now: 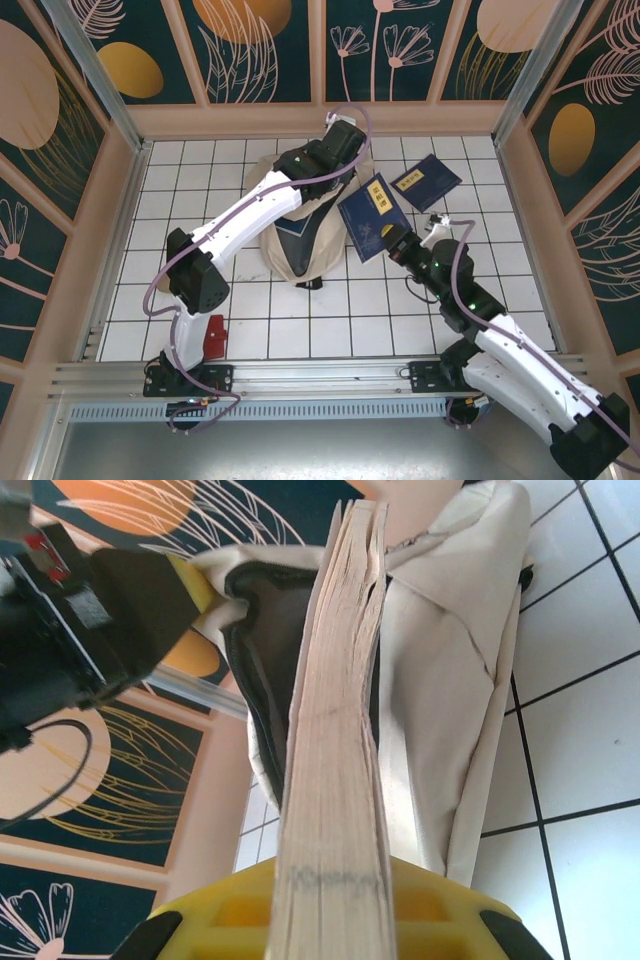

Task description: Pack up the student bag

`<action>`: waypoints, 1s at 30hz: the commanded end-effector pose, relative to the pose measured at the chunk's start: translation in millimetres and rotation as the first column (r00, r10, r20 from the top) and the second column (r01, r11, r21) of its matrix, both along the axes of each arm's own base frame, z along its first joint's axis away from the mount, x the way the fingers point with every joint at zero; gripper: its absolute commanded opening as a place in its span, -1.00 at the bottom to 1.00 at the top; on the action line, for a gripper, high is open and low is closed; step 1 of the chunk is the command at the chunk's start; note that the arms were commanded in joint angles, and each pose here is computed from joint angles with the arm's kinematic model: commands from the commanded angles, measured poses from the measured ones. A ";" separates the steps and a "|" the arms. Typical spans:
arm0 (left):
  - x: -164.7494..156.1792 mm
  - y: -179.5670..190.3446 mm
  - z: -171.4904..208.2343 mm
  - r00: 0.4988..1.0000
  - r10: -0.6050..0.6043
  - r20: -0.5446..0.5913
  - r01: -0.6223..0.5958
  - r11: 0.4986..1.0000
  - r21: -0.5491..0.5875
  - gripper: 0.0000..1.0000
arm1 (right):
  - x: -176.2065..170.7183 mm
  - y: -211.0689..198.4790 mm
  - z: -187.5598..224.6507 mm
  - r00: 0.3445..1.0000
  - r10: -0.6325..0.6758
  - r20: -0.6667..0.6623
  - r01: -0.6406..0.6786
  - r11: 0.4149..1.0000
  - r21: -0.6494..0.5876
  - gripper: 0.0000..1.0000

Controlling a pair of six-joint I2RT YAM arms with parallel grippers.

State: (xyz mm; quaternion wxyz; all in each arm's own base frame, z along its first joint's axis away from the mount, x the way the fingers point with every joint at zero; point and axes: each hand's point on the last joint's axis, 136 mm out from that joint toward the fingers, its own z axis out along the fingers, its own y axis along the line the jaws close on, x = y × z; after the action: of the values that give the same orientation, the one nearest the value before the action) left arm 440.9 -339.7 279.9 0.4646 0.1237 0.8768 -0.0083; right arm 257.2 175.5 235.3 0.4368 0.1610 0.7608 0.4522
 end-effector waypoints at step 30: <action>-3.4 -30.9 28.1 0.994 -0.102 -0.046 0.096 0.987 -0.127 -1.00 | 134.2 127.4 -16.6 0.999 -0.032 0.018 0.024 0.948 0.318 -1.00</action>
State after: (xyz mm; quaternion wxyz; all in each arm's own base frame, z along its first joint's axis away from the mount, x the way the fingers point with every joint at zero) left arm 435.0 -365.3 279.7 0.4209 0.1555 0.8918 -0.0570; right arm 374.7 297.8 170.2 0.3899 0.2313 0.7348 0.5045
